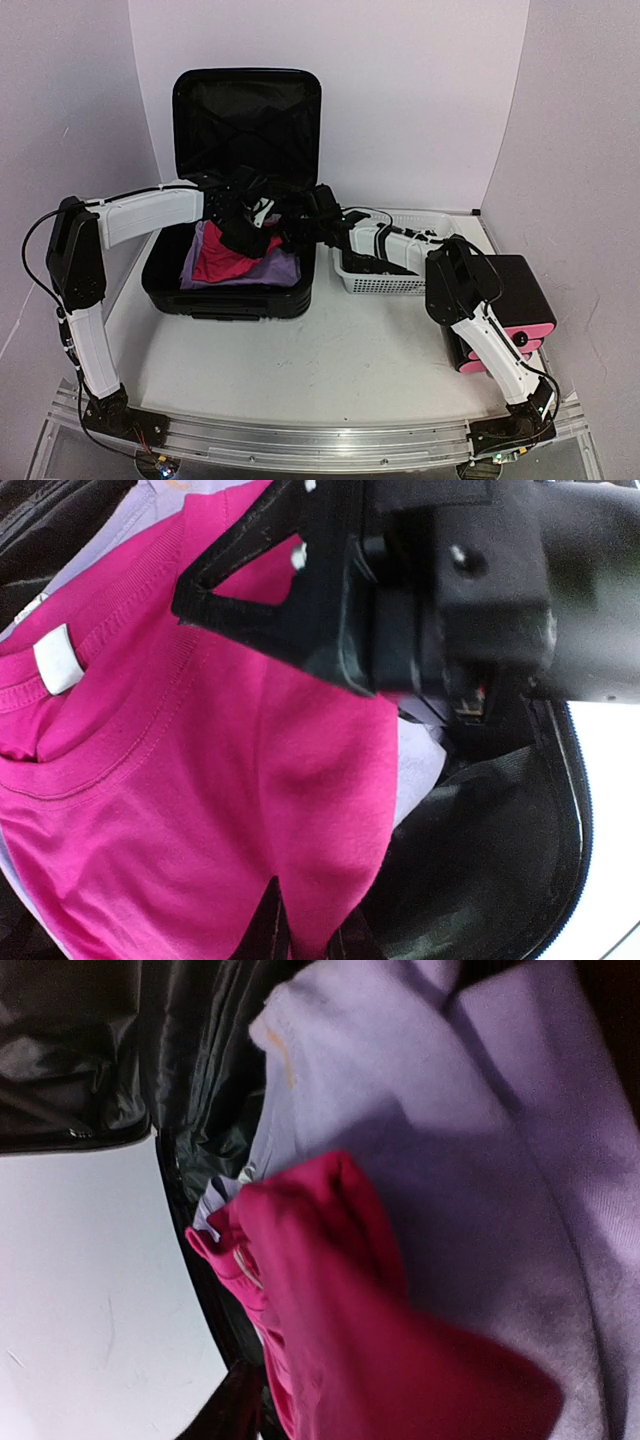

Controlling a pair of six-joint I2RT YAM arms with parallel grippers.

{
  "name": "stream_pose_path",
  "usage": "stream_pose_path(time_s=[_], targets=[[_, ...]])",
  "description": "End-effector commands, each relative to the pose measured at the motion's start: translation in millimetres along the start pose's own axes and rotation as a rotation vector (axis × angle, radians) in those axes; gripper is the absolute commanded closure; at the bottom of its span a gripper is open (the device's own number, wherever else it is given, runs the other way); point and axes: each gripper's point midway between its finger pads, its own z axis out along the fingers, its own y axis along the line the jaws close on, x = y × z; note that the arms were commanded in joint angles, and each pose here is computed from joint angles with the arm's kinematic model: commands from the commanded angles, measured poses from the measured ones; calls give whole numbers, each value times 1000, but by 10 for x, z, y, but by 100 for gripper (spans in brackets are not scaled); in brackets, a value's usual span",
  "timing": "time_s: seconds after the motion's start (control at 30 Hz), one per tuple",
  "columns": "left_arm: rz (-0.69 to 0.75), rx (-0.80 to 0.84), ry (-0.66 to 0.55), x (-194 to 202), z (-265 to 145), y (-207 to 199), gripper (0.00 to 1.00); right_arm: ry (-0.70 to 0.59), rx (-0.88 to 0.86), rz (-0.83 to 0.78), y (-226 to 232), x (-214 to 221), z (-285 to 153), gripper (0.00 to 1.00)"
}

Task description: Open, take out, and arrange the luggage

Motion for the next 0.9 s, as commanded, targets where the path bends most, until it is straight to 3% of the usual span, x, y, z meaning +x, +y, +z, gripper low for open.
stream_pose_path(time_s=[0.0,0.1,0.3,0.4,0.63,0.87], targets=[[2,62,-90,-170,-301,-99,100,-68,-66,-29,169,-141,22,73],[5,112,-86,-132,-350,-176,95,-55,-126,-136,416,-105,-45,100],[4,146,-106,-52,-558,-198,65,-23,-149,-306,651,16,-283,100],[4,141,-133,-21,-716,-168,56,6,-151,-391,752,104,-419,100],[-12,94,-192,15,-979,-19,51,25,-99,-548,818,188,-726,100],[-24,90,-191,67,-998,11,51,10,-34,-566,850,162,-978,100]])
